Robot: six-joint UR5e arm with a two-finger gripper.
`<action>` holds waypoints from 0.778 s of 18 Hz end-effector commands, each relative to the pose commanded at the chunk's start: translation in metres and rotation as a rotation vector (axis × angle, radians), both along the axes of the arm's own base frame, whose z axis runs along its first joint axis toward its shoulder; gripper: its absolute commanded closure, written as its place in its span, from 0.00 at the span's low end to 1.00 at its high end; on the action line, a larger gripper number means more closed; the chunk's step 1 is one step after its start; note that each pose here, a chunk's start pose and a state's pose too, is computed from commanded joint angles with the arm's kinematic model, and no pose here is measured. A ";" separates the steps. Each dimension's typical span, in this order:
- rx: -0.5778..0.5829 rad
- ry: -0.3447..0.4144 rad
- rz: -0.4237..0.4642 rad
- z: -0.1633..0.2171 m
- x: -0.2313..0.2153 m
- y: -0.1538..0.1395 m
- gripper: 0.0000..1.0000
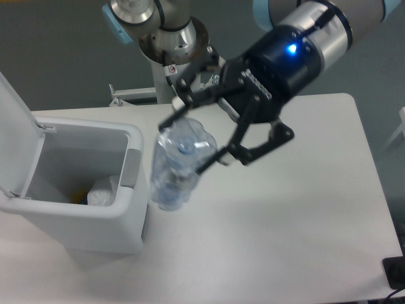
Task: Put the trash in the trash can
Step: 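Lift the bottle upright and carry it toward the bin, then lower the bottle into the bin and open the gripper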
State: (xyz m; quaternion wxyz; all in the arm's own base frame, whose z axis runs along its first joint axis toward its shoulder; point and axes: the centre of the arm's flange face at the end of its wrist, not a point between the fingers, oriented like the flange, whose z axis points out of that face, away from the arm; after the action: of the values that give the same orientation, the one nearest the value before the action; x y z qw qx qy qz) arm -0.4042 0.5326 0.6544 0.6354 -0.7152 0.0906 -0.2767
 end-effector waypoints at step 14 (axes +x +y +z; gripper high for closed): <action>-0.086 -0.014 -0.090 -0.067 0.097 0.024 0.69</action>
State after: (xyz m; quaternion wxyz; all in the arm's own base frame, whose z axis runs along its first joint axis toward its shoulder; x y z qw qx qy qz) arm -0.3071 0.5570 0.5874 0.5915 -0.7352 0.1065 -0.3136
